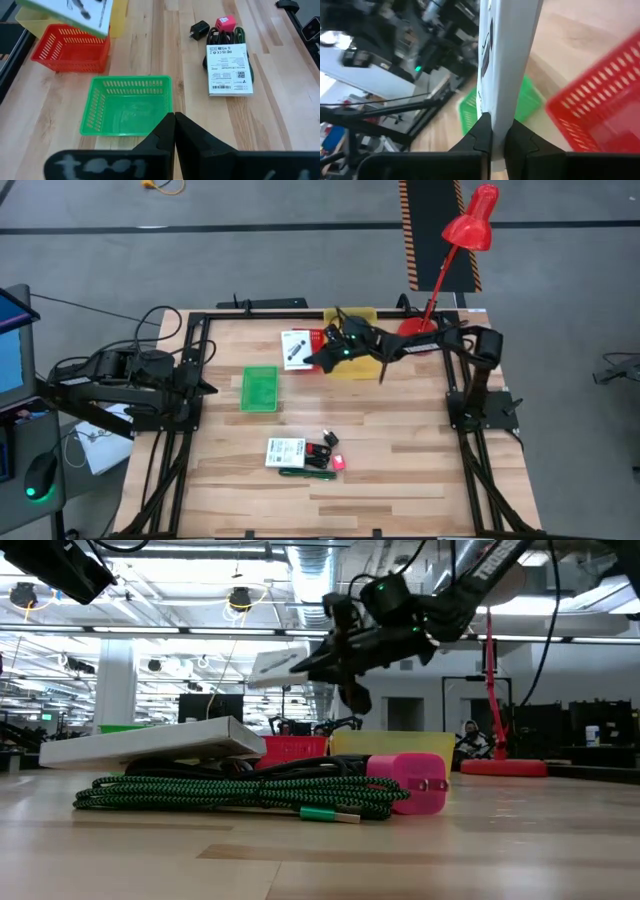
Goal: Pick and place items into bin
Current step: Put the card reader box into the red bin
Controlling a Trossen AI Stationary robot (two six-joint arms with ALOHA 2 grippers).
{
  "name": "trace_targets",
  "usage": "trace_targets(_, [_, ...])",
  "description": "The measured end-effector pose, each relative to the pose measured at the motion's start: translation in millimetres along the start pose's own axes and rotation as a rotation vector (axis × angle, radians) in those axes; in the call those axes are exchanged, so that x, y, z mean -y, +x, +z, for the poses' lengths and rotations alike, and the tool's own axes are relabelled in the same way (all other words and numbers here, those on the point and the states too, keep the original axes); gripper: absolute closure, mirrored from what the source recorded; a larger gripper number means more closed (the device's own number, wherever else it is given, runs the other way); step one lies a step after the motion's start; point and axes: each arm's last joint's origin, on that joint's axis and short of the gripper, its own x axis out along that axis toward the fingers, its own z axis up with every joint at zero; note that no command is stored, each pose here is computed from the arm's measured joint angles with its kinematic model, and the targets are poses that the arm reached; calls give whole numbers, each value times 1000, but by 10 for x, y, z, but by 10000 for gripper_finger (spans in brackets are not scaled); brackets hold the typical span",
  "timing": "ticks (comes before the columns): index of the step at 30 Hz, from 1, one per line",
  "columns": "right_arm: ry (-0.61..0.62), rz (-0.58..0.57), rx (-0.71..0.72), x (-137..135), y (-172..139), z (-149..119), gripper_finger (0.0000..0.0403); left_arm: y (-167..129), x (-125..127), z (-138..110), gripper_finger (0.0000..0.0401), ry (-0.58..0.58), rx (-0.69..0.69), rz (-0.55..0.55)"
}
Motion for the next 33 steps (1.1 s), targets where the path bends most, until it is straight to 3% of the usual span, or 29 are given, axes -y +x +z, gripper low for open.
trace_targets(19, [107,-161,-28,228,-84,27,387,1,0,0,401,-8,0,0])
trace_targets(33, [108,-175,-17,234,-87,31,370,0,0,0,401,-2,0,0])
